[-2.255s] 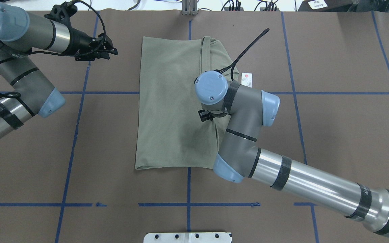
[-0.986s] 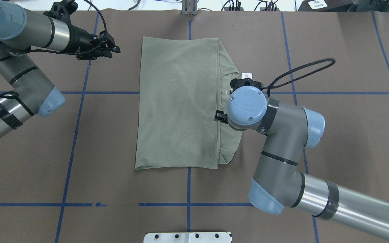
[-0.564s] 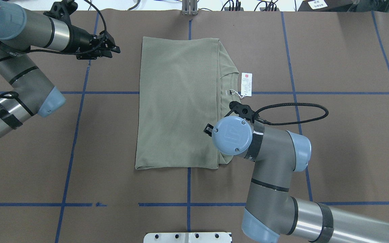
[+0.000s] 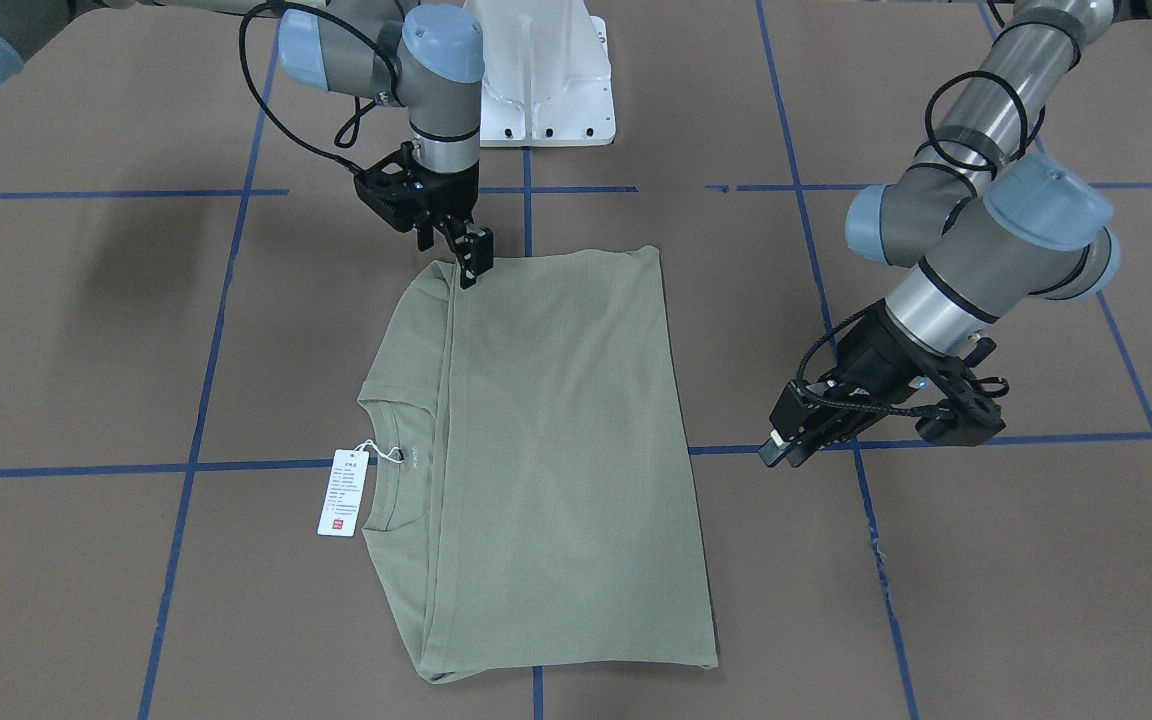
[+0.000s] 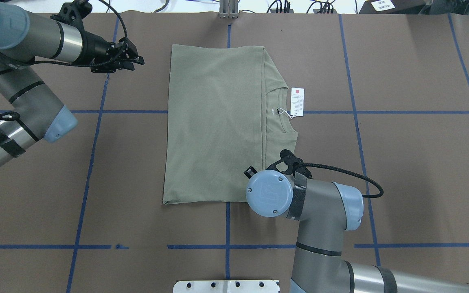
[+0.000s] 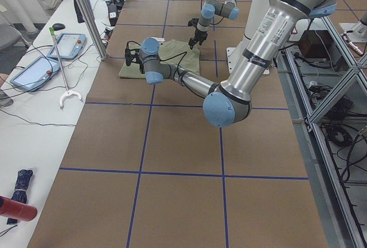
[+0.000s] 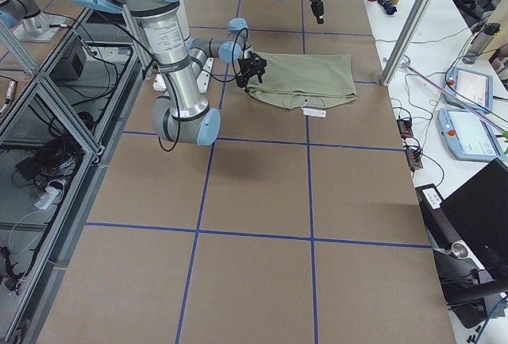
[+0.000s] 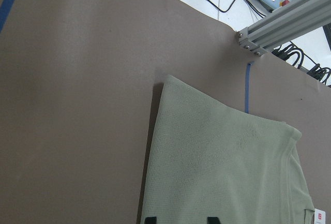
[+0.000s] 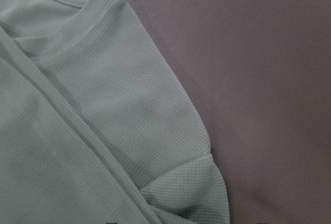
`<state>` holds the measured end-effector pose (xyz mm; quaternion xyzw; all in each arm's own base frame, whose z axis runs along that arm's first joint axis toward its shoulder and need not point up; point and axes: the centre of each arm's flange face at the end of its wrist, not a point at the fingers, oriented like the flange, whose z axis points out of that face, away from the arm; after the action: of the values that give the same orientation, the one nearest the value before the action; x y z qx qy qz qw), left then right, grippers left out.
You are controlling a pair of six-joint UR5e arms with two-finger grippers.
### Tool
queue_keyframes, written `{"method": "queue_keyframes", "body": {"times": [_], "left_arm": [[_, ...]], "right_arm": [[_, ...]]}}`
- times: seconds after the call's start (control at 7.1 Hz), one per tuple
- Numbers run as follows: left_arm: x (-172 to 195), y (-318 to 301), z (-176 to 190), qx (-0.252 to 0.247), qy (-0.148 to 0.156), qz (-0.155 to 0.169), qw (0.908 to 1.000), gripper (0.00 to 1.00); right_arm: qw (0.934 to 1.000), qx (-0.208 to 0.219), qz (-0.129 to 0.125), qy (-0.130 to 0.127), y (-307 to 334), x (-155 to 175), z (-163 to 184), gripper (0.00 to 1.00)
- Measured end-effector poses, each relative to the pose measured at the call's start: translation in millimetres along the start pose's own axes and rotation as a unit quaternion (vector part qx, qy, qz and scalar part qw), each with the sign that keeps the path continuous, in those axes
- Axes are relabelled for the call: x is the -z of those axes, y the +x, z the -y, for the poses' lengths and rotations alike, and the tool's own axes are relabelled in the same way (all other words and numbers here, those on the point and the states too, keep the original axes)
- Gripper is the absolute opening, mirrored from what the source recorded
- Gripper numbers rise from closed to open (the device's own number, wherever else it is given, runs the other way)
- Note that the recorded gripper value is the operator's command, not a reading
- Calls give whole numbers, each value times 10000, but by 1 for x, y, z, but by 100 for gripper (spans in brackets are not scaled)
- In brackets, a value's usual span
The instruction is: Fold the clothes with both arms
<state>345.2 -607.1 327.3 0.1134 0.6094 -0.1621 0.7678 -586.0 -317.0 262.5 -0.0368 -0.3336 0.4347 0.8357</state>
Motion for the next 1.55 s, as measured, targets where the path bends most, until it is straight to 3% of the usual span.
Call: {"method": "queue_keyframes", "body": {"times": [0.7, 0.85, 0.99, 1.55], "left_arm": [[6, -1, -3, 53, 0, -28, 10000, 44], [7, -2, -4, 62, -3, -16, 10000, 43], [10, -3, -6, 82, -14, 20, 10000, 43], [18, 2, -13, 125, -80, 94, 9998, 44]], "right_arm": [[10000, -5, -71, 64, 3, -10, -1, 78], [9999, 1, -78, 67, 2, -11, -2, 53], [10000, -3, -74, 66, 1, -10, -3, 1], [9999, 55, -79, 47, 1, -9, -3, 0]]}}
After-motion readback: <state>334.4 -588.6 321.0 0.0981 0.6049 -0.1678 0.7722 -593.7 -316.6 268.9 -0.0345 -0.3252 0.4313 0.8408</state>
